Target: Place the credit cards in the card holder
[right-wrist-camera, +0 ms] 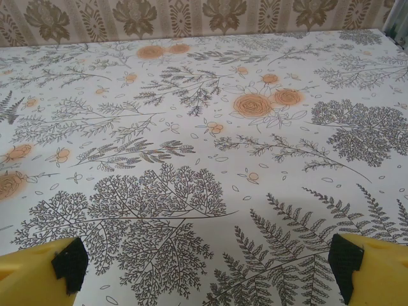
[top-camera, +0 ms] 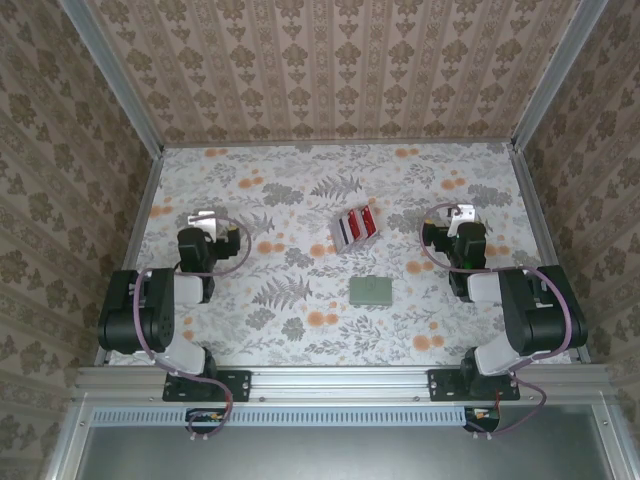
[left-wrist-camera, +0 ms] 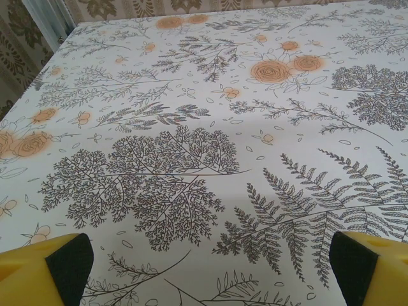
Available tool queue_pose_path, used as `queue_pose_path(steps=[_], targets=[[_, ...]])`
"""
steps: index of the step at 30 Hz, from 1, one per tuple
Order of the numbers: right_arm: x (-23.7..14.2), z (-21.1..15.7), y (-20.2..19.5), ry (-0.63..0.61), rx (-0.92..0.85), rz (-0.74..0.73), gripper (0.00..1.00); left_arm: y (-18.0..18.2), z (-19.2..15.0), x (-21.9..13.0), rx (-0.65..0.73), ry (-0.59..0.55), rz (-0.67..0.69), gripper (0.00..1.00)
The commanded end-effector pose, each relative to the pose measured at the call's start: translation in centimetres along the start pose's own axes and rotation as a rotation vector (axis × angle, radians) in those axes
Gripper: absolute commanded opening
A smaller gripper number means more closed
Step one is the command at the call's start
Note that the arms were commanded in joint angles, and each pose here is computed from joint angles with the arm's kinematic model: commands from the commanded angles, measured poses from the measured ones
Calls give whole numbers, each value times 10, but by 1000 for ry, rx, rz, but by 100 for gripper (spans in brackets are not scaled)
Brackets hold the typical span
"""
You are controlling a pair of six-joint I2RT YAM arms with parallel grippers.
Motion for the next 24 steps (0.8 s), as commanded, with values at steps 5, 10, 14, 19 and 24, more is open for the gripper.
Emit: queue_pose_path(steps=[5, 10, 14, 19, 24], targets=[[2, 7, 2, -15, -8, 16, 100, 1, 14, 2, 27, -39, -11, 100], [2, 8, 2, -15, -9, 16, 100, 1, 15, 2, 28, -40, -12, 100], [2, 8, 2, -15, -10, 15, 100, 1, 14, 2, 28, -39, -12, 100], [2, 8, 2, -15, -10, 15, 100, 1, 14, 2, 28, -38, -11, 100], [2, 7, 9, -11, -28, 61, 100, 1, 14, 2, 28, -38, -11, 100]])
Point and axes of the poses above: each hand's point on the last joint's axis, 136 mm out from that joint toward the fingers, its own x axis out along the fingers, its own y axis along the line the jaws close on, z = x × y, the point moved 4 cm from there along -x, back along the fingers
